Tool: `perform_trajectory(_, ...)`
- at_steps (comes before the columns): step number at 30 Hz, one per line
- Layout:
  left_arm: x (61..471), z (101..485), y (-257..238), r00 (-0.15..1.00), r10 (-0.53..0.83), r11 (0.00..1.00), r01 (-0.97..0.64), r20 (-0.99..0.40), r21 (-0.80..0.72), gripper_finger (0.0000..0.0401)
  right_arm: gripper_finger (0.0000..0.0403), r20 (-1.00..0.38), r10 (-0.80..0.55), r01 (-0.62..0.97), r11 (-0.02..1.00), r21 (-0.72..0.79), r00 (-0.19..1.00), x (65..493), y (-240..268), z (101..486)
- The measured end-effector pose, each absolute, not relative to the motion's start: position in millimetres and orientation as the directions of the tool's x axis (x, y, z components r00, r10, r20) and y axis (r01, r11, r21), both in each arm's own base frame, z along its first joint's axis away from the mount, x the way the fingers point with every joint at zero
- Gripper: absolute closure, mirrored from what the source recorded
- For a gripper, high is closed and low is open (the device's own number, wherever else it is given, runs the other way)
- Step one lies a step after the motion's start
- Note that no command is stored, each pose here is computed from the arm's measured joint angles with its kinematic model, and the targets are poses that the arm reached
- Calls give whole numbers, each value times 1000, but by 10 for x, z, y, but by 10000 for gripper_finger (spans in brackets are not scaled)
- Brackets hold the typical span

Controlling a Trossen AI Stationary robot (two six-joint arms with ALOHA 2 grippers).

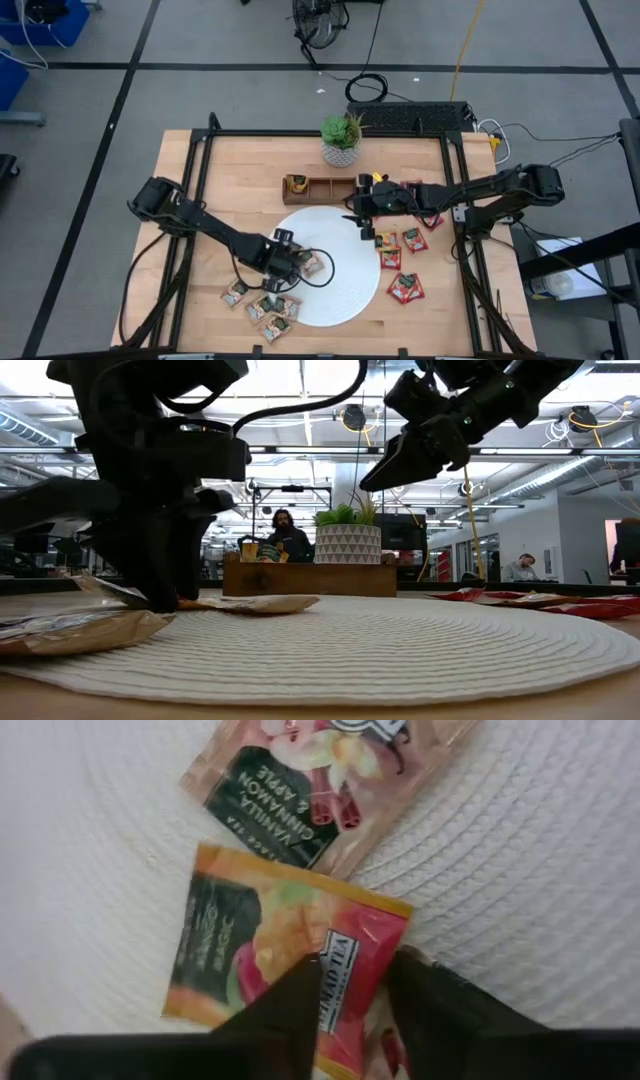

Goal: Pick & Place Tea
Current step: Put the mango tea bag into the wooden organizer

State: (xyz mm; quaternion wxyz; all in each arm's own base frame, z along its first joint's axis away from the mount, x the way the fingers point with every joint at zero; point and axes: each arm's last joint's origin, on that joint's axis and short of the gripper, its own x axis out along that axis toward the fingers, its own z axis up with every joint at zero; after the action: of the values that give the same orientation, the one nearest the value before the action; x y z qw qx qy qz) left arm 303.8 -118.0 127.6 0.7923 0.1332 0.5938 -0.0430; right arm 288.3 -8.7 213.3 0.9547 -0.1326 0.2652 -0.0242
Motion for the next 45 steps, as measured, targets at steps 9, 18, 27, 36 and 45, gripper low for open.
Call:
perform_trajectory(9,3079,1297,-1155,299,80,962,227,-951,153,382,206,-502,-114,-24,965,-261,857,2882,-79,2131)
perform_trajectory(18,3118,1715,-1292,300,279,867,330,-912,373,389,206,-502,-114,-24,965,-260,857,2882,-80,2130)
perform_trajectory(27,3180,1960,-1228,393,618,593,337,-681,732,390,206,-495,-114,-22,965,-260,861,2886,-80,2137)
perform_trajectory(36,3178,1672,-653,267,746,554,261,-611,791,391,206,-499,-114,-24,965,-262,859,2883,-80,2132)
perform_trajectory(45,3274,1427,-123,277,758,566,171,-590,807,391,206,-504,-114,-29,963,-267,856,2880,-80,2126)
